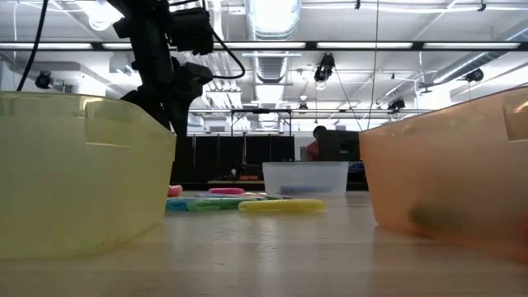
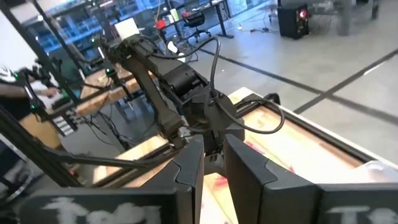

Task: Pick & Place Markers
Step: Put the bottom pink highlighter pen into the transparent bin

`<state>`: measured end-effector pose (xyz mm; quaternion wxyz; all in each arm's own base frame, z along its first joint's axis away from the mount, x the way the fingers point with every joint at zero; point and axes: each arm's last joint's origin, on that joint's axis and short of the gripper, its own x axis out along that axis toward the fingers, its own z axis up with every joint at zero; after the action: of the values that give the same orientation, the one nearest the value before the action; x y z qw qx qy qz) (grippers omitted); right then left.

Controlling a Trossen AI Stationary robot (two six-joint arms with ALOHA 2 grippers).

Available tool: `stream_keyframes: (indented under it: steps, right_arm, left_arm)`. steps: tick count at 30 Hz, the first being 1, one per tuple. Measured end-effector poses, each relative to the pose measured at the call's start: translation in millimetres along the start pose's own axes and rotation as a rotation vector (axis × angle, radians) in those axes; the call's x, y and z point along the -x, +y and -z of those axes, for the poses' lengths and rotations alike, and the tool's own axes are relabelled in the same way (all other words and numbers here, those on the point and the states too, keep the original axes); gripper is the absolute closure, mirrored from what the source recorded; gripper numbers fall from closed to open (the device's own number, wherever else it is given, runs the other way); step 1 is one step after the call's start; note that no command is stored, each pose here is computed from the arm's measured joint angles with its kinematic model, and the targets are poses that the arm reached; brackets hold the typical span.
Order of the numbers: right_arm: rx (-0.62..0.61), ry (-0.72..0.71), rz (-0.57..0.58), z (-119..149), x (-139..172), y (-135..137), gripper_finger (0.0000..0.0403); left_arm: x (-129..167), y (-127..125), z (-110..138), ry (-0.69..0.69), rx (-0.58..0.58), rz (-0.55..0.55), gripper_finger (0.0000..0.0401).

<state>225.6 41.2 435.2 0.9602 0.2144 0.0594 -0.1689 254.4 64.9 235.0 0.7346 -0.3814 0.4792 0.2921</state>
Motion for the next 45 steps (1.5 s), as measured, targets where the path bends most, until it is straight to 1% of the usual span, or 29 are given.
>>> stream_keyframes:
  steps: [3,6,16,20,25,33,41,45]
  right_arm:
    - [-0.039,0.0,0.0,0,0,0,0.0346]
    - [-0.052,0.007,0.003,2,-3,1,0.0346]
    - [-0.021,0.049,0.001,18,-22,12,0.0346]
    - [-0.021,0.048,0.0,17,-22,12,0.0346]
    - [-0.022,0.035,-0.009,13,-17,11,0.0346]
    - [0.024,0.027,-0.013,11,-14,10,0.0346]
    - [0.028,0.024,-0.014,10,-13,10,0.0346]
    - [0.028,0.024,-0.014,10,-13,10,0.0346]
  left_arm:
    - [-3,0,-1,0.003,-0.028,-0.003,0.0245]
    - [-7,0,-1,0.014,-0.042,-0.018,0.0245]
    - [-31,4,1,0.081,-0.056,-0.12,0.0245]
    - [-40,9,6,0.107,-0.043,-0.155,0.0245]
    - [-48,19,14,0.115,0.017,-0.212,0.0245]
    - [-53,18,14,0.096,0.02,-0.184,0.0245]
    - [-62,25,17,0.077,0.07,-0.177,0.0245]
    - [-64,27,20,0.084,0.073,-0.184,0.0245]
